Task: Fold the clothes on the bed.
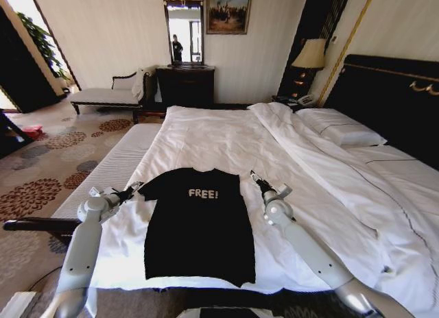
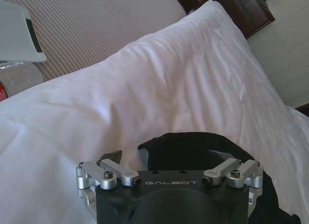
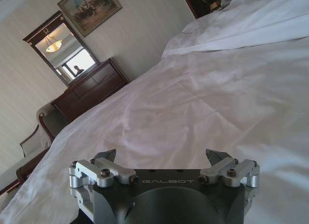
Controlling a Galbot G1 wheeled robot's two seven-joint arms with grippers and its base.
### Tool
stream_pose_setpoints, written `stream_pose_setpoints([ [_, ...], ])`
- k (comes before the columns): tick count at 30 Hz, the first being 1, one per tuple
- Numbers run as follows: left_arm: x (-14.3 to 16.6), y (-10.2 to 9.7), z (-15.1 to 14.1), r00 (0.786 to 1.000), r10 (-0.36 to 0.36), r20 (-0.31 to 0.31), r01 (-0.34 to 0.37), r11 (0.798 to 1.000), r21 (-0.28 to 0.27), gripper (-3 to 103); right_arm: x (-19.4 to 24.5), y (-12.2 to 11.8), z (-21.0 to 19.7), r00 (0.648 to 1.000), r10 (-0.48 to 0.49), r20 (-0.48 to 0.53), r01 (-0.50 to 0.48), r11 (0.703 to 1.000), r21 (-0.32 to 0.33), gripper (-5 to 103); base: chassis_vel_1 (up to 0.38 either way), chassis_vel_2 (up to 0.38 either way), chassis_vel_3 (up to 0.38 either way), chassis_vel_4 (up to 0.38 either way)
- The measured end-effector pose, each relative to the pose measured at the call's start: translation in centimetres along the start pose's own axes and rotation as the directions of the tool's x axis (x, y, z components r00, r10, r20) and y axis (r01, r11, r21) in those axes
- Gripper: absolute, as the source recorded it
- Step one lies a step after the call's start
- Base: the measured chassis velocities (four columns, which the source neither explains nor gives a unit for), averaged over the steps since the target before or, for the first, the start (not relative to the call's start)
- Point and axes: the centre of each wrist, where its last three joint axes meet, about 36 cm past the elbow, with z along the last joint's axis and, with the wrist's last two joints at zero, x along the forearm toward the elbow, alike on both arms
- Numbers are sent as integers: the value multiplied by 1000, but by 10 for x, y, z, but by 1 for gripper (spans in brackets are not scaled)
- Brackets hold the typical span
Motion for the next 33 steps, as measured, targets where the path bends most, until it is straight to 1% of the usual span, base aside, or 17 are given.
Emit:
stream_pose_setpoints([
  [3, -3, 1, -2, 1000, 1, -1, -1, 1000, 5, 100, -2, 0, 0, 1000, 3, 0, -3, 1000, 3, 100, 0, 0, 0, 0],
  [4, -5, 1, -2, 1000, 1, -3, -1, 1000, 5, 102, -2, -1, 0, 1000, 5, 0, -5, 1000, 4, 100, 0, 0, 0, 0],
  [6, -11, 2, 1, 1000, -5, -11, 5, 1000, -1, 95, -3, -2, 2, 1000, 8, -2, -8, 1000, 6, 100, 0, 0, 0, 0],
  [7, -11, 2, 1, 1000, -5, -11, 5, 1000, -1, 95, -3, -2, 2, 1000, 8, -2, -8, 1000, 6, 100, 0, 0, 0, 0],
  [9, -15, 3, 4, 1000, -10, -14, 10, 1000, -9, 84, -3, -2, 2, 1000, 8, -2, -8, 1000, 7, 100, 0, 0, 0, 0],
  [11, -17, 3, 5, 1000, -10, -14, 10, 1000, -12, 84, -3, -2, 2, 1000, 8, -2, -8, 1000, 7, 100, 0, 0, 0, 0],
  [15, -20, 2, 7, 1000, -3, -2, 3, 1000, -26, 62, -4, -3, 1, 1000, 10, 1, -10, 1000, 9, 100, 0, 0, 0, 0],
  [17, -21, 1, 7, 1000, 0, 1, 0, 1000, -26, 62, -3, -4, 1, 1000, 11, 2, -11, 1000, 9, 100, 0, 0, 0, 0],
  [22, -21, -1, 6, 1000, 18, 23, -17, 999, -33, 35, -3, -6, 3, 1000, 14, 0, -14, 1000, 12, 100, 0, 0, 0, 0],
  [24, -20, -1, 6, 999, 23, 32, -22, 999, -39, 35, -3, -6, 3, 1000, 15, 0, -15, 1000, 14, 100, 0, 0, 0, 0],
  [27, -16, 0, 4, 998, 38, 56, -35, 998, -52, 19, -3, -7, 4, 1000, 18, 1, -18, 1000, 18, 100, 0, 0, 0, 0],
  [29, -15, 0, 3, 997, 40, 60, -37, 998, -52, 19, -3, -7, 4, 1000, 18, 1, -18, 1000, 18, 100, 0, 0, 0, 0],
  [30, -14, 0, 2, 997, 43, 66, -39, 998, -52, 14, -3, -7, 4, 1000, 18, 1, -19, 1000, 18, 100, 0, 0, 0, 0],
  [31, -13, 0, 1, 996, 48, 73, -44, 998, -53, 3, -3, -8, 5, 1000, 19, 1, -19, 1000, 19, 100, 0, 0, 0, 0],
  [33, -13, 0, 1, 994, 71, 83, -66, 996, -59, 1, -3, -8, 5, 1000, 20, 1, -20, 1000, 21, 100, 0, 0, 0, 0],
])
